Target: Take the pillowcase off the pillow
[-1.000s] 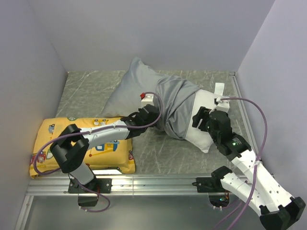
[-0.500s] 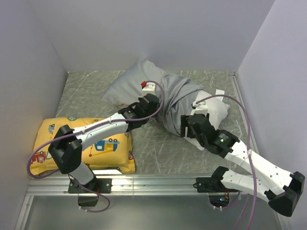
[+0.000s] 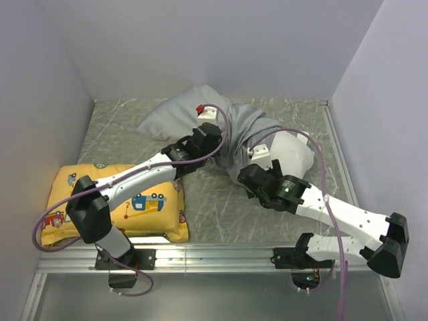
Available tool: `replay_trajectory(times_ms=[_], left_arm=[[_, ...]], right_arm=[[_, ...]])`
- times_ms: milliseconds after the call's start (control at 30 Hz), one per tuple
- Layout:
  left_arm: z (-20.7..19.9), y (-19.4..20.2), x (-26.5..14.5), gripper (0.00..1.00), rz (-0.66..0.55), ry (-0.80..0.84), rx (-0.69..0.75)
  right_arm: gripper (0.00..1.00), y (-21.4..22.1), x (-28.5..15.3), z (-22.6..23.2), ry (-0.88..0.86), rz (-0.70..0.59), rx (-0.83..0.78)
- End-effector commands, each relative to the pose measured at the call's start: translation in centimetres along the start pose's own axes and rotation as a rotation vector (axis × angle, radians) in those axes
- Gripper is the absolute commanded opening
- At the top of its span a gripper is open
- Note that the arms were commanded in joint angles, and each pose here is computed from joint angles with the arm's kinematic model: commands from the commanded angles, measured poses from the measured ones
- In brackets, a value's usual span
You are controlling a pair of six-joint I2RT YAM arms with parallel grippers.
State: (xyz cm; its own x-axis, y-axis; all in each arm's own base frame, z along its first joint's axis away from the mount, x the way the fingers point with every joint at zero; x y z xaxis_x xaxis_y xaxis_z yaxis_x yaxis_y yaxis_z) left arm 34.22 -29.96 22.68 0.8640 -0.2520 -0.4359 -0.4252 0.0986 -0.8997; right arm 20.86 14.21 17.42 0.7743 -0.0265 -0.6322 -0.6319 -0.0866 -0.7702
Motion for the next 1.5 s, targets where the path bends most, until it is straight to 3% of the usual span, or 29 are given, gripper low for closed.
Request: replay_trajectory(times_ms=[0,67,100,133,200,233,433,533,667,767,867,900,1033,1167,1200,1267,1300,1433,1467], left_arm=[[0.1,-9.2,-3.8,0.01,-0.235,0.043,-0.131],[0.2,-10.1,-4.7,0.00,-0.259,0.057,-0.140],[0.2,-10.5,-5.1,0.00,-0.268,0.064,-0.144],[0.4,-11.2,-5.8,0.01,-0.287,0.074,-0.150],[0.7,-11.9,-6.6,0.00,-0.305,0.077,-0.157],[1.1,-12.6,-7.4,0.01,-0.324,0.075,-0.161],[3.9,-15.1,-8.8,0.00,-0.366,-0.010,-0.166],[8.4,-15.9,-8.0,0.00,-0.370,-0.060,-0.222],[19.2,-17.6,-7.3,0.01,-0.393,-0.239,-0.366],[23.5,-18.8,-7.9,0.01,-0.408,-0.290,-0.407],[24.9,-18.8,-5.4,0.00,-0.328,-0.283,-0.381],[24.0,-16.9,-2.3,0.01,-0.222,-0.224,-0.368],[20.5,-16.5,1.6,0.02,-0.177,-0.065,-0.336],[18.3,-16.8,2.3,0.21,-0.185,-0.023,-0.303],[17.9,-17.0,2.3,0.35,-0.188,-0.011,-0.297],[17.0,-17.9,1.7,0.52,-0.218,0.000,-0.280],[16.6,-18.5,0.9,0.67,-0.241,0.004,-0.270],[14.5,-18.5,-1.3,0.84,-0.300,0.000,-0.243],[14.0,-18.1,-1.7,0.87,-0.305,0.008,-0.245]], right_arm=[[0.75,-0.8,-0.7,-1.9,0.100,-0.030,-0.004],[0.66,-0.9,-0.6,-1.7,0.094,-0.028,-0.014],[0.44,-0.9,-0.6,-1.8,0.096,-0.028,-0.016],[0.29,-1.2,-0.6,-2.1,0.113,-0.042,-0.013],[0.04,-2.0,-0.9,-2.4,0.135,-0.065,0.007],[0.01,-2.5,-1.2,-2.6,0.143,-0.081,0.022],[0.00,-10.0,-4.2,-4.5,0.152,-0.253,0.176],[0.00,-12.9,-4.6,-7.7,0.204,-0.288,0.269],[0.00,-15.8,-5.1,-11.4,0.248,-0.336,0.377],[0.00,-17.7,-5.4,-13.1,0.259,-0.364,0.423],[0.00,-18.6,-3.5,-12.7,0.200,-0.322,0.437],[0.00,-18.7,-2.7,-12.5,0.195,-0.309,0.439],[0.00,-16.5,4.7,-10.3,0.167,-0.152,0.410],[0.00,-14.8,11.7,-10.3,0.174,-0.051,0.439],[0.00,-14.4,12.9,-10.4,0.184,-0.035,0.449],[0.00,-13.3,15.9,-10.6,0.207,-0.008,0.459],[0.00,-13.1,16.7,-10.5,0.209,-0.001,0.466],[0.00,-11.3,20.1,-10.6,0.235,0.052,0.469],[0.09,-11.6,20.3,-10.7,0.233,0.036,0.478]])
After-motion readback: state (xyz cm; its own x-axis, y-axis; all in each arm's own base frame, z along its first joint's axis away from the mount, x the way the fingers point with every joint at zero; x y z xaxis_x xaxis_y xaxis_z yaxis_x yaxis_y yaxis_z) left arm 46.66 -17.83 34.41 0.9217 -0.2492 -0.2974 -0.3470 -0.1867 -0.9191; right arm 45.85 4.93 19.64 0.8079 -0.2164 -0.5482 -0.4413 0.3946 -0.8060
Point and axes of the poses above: each gripper's point midway between its finger pads, its own x axis out along the fingers, its own z axis along the line the jaws close on, y = z × x, the point moved 1 cm from there along -x, back along the fingers, and after that the axes turned 11 degrees about x, right-handed, at the moved point
